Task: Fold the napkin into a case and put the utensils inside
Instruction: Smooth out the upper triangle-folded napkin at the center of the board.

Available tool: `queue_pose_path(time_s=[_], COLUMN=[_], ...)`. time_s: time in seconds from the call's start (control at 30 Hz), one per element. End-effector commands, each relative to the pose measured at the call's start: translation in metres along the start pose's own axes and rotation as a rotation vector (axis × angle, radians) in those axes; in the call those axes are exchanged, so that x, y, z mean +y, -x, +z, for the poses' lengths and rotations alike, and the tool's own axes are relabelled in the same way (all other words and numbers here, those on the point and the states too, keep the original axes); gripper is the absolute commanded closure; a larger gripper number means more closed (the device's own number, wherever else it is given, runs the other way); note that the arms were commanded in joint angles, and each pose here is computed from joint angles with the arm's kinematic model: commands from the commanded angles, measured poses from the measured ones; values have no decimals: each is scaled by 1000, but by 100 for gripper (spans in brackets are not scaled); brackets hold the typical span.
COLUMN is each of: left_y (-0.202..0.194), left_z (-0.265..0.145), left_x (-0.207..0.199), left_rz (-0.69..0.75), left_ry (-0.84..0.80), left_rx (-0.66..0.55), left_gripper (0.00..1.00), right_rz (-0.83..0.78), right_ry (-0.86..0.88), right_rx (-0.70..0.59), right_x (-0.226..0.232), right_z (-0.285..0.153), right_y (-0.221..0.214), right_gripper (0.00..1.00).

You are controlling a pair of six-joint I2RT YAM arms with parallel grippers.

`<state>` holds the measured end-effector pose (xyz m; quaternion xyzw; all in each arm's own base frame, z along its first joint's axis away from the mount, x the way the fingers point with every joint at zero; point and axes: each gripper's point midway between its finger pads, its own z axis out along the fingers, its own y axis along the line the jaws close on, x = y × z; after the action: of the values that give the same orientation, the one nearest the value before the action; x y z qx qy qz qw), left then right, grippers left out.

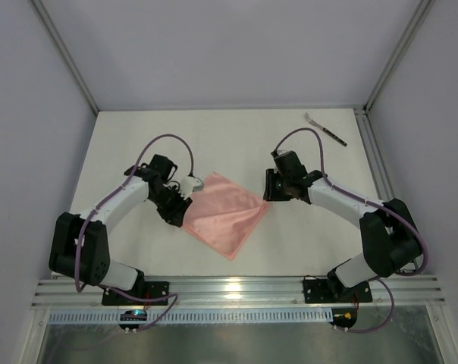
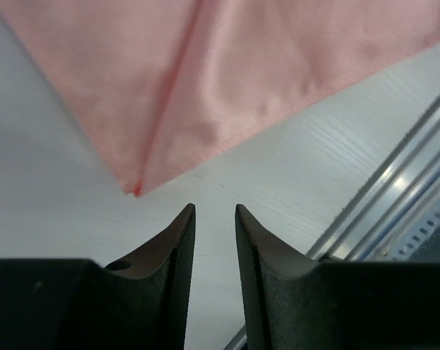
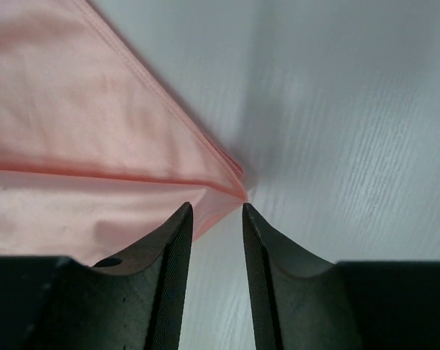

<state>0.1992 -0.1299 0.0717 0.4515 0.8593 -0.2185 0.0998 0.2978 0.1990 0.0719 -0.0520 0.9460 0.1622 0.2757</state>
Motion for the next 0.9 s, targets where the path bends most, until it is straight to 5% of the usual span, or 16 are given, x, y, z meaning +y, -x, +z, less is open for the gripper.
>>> queue_pose_path(time_s=[0.0, 0.3, 0.87], left_y=[27, 17, -24], left_z=[-6, 10, 37], left_x=[47, 66, 70], left_rz=[-130, -182, -171], left_ry=[181, 212, 211], left_rx=[-97, -66, 70], left_gripper=[69, 59, 66], right_rz=[43, 61, 41], right_ry=[2, 28, -58], right_rx=[3, 18, 92], right_x=[-6, -10, -30], right_z=[7, 24, 48], right_y=[-1, -2, -16], right_gripper=[62, 62, 82])
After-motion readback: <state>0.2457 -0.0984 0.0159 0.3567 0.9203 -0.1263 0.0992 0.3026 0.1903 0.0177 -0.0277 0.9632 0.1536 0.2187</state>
